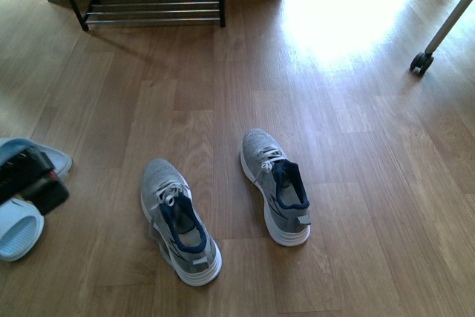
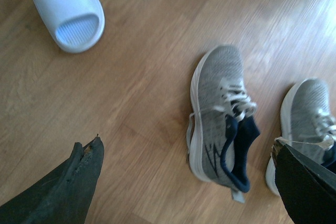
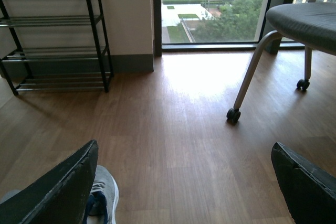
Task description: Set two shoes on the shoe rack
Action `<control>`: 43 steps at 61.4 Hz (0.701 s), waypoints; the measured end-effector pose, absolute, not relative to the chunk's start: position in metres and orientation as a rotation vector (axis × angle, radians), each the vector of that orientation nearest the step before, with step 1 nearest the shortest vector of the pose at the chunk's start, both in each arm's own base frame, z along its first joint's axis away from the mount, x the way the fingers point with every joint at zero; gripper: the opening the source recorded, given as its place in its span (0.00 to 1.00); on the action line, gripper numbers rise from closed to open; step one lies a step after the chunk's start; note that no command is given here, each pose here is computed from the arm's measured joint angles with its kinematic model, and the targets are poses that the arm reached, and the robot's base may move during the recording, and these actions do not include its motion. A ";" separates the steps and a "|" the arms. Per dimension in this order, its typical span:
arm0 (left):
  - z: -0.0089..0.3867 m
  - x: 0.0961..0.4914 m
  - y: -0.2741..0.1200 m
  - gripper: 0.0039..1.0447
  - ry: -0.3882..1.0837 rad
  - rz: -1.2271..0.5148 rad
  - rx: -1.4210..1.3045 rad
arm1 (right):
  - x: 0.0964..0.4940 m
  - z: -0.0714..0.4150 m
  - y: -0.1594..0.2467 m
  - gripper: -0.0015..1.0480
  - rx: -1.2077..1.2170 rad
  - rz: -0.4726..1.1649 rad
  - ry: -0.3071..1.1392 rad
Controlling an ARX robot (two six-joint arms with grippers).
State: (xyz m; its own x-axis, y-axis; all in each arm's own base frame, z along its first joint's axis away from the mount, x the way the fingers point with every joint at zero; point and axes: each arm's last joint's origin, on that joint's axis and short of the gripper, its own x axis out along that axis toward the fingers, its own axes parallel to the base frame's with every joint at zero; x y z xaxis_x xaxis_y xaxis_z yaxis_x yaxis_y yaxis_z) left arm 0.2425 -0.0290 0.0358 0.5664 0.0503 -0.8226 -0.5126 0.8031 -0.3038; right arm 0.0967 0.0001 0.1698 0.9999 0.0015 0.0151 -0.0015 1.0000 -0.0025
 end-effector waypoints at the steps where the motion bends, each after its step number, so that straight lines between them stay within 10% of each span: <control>1: 0.029 0.246 -0.030 0.91 0.939 0.350 -0.558 | 0.097 0.170 0.000 0.91 -0.002 0.002 -0.015; 43: -0.103 0.350 -0.080 0.91 1.258 0.034 -0.442 | 0.097 0.170 0.000 0.91 -0.002 0.002 -0.015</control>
State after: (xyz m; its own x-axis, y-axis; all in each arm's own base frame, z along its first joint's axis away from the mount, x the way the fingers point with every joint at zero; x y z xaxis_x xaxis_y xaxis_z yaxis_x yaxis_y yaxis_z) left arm 0.3499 -0.0796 -0.1031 0.3187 -0.2140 -0.9234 -0.2641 0.9156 -0.3033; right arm 0.0967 0.0001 0.1698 0.9999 0.0015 0.0151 -0.0015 1.0000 -0.0025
